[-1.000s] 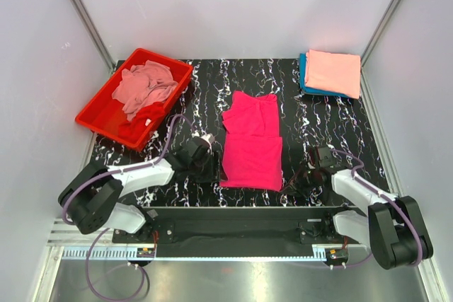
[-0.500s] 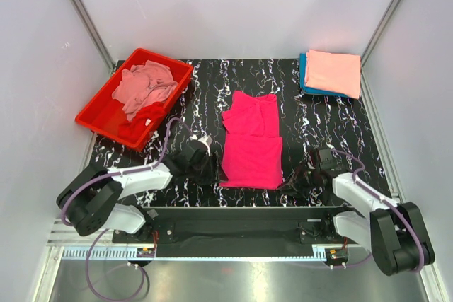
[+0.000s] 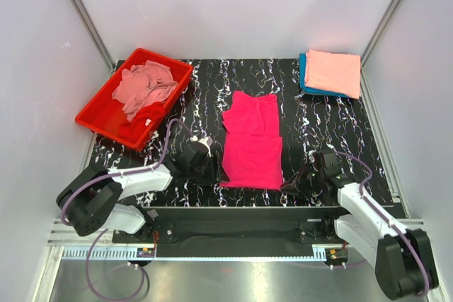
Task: Fold and stack the t-shirts
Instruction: Fold the tshirt
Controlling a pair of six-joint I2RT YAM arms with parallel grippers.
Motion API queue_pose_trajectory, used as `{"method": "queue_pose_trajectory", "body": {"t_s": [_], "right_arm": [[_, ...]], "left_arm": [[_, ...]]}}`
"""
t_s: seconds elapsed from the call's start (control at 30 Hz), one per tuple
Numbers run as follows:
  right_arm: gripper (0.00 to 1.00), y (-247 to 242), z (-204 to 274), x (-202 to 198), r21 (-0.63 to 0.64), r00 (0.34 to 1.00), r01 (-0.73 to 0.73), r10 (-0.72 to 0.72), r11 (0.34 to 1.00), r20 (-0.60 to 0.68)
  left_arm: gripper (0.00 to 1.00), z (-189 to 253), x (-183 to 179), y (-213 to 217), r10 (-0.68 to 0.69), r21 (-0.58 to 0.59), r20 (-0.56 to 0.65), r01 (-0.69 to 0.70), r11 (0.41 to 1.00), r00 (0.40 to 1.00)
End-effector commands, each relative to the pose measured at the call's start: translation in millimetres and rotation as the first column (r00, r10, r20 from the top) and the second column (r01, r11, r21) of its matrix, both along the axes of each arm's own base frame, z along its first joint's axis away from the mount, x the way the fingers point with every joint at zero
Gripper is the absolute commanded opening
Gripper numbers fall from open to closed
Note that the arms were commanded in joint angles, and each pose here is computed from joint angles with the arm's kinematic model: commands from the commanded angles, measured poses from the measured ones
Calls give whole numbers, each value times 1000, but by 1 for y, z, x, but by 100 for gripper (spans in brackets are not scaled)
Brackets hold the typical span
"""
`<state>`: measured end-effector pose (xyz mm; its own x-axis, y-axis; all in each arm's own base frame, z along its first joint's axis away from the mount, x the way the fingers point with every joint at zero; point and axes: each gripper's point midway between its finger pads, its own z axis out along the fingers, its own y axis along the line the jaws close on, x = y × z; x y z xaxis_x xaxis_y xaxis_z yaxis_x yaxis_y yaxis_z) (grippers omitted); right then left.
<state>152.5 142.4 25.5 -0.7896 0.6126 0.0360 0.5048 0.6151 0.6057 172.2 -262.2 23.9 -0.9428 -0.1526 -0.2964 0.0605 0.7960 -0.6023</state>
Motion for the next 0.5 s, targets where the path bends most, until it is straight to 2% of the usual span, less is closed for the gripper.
{"method": "queue_pose_trajectory", "body": {"t_s": [0.0,0.1,0.47], "right_arm": [[31,-7,11,-1,-28,999,51,-51,998,8],[51,-10,20,3,-39,997,65,-64,997,46],[54,-6,-4,9,-34,998,46,-45,998,32]], "left_arm": [[54,-46,-33,41,17,198,-129,9,980,991],[56,-46,-33,41,21,200,-126,4,980,992],[53,-53,-39,49,42,225,-137,-10,974,990]]}}
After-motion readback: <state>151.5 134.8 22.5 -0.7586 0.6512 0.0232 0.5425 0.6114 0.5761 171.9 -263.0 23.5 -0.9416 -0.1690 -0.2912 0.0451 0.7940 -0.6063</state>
